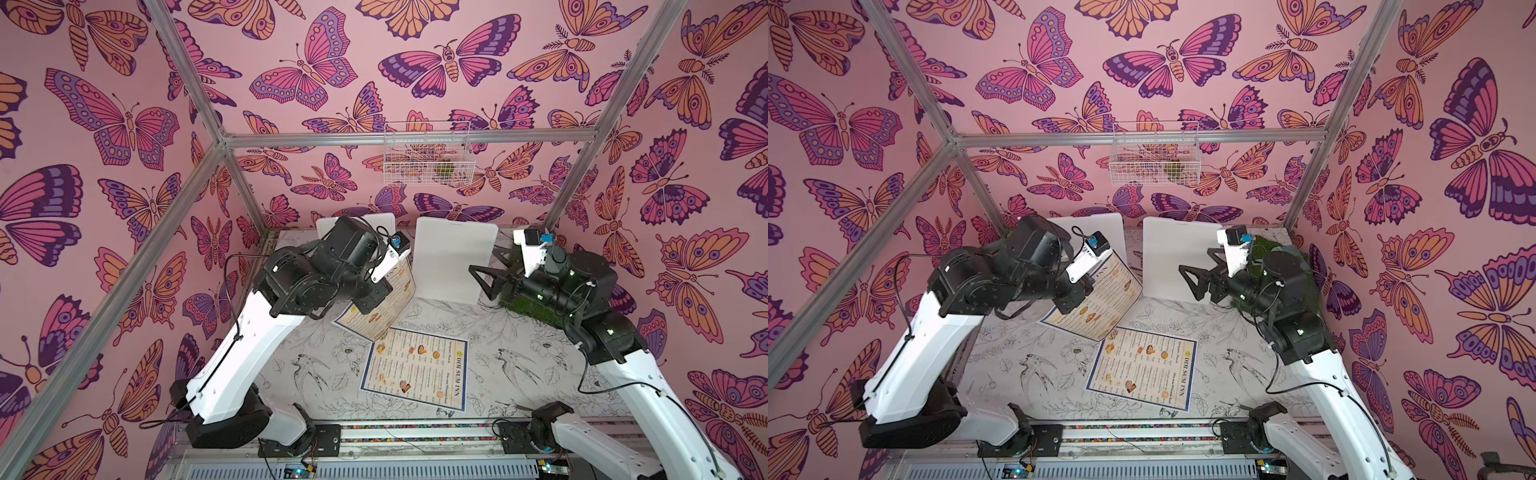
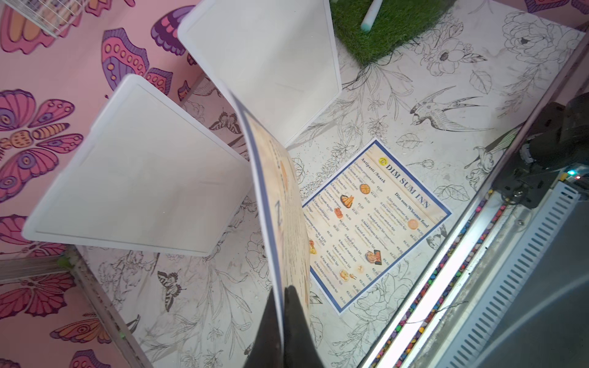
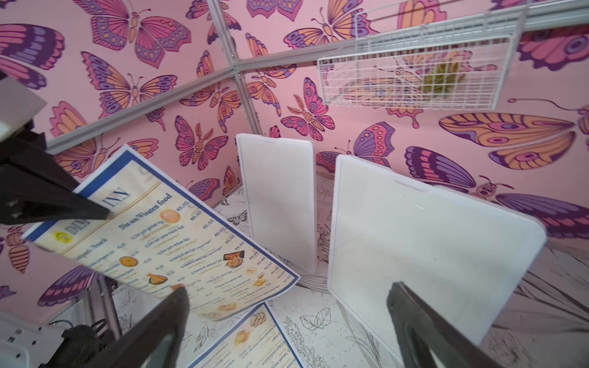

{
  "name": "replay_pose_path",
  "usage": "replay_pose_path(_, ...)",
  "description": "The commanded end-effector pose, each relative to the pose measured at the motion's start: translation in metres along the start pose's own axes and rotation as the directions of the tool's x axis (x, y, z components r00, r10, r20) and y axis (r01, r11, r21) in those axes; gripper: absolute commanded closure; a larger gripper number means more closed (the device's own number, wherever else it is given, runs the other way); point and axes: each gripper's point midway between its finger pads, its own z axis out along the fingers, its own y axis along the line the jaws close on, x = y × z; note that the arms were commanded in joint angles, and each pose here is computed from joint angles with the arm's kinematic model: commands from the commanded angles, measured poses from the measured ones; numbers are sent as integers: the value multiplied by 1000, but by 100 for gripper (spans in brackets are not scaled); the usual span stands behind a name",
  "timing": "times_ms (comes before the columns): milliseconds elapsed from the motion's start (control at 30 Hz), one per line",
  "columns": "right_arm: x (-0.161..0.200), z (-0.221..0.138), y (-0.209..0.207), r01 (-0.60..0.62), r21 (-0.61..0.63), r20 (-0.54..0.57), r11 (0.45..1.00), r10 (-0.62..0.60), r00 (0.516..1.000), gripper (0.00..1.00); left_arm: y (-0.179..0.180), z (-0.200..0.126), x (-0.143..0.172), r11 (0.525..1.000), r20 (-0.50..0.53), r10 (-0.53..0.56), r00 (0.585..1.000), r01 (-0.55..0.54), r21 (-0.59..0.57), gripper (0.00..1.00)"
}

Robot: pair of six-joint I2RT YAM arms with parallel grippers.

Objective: Insert the menus into the narrow rack
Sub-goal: Pick up the menu from the center of the board.

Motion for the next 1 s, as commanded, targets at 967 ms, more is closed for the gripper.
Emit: replay_pose_path(967, 36, 55, 136, 176, -763, -93, 622, -374, 923, 28, -32, -47, 0, 971, 121, 231, 965, -237, 37, 100)
